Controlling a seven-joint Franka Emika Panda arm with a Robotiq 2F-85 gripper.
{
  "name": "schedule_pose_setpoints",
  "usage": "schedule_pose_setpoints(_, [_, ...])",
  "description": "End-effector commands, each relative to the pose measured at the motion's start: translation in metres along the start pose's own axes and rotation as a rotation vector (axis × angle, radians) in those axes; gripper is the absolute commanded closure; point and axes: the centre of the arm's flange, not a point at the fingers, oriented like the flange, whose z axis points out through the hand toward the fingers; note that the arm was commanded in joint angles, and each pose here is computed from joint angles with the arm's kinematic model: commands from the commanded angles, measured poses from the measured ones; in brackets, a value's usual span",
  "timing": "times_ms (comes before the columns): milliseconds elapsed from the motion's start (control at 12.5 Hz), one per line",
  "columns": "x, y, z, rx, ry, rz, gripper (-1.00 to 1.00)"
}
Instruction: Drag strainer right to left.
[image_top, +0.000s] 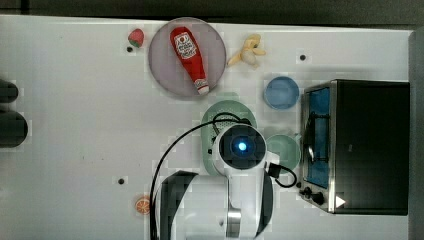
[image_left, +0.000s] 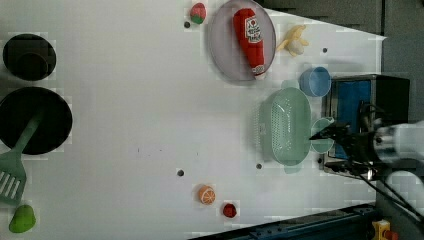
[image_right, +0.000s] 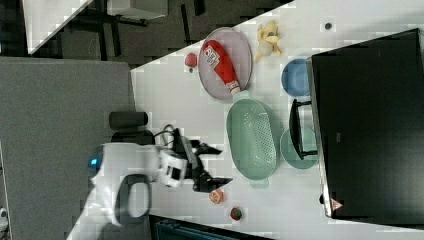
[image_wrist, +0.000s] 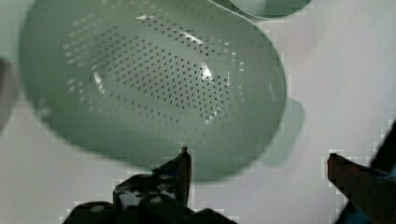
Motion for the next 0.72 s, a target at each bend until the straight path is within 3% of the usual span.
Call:
schedule_pose_setpoints(80, [-0.003, -0.018, -0.017, 0.151, 0.058, 0.250, -1.00])
schedule_pose_setpoints(400, [0.001, -0.040, 0.062, 0.115, 0.035, 0.326, -1.00])
schedule_pose_setpoints(720, [0.001, -0.054, 0.122, 0.128, 0.030, 0.357, -1.00])
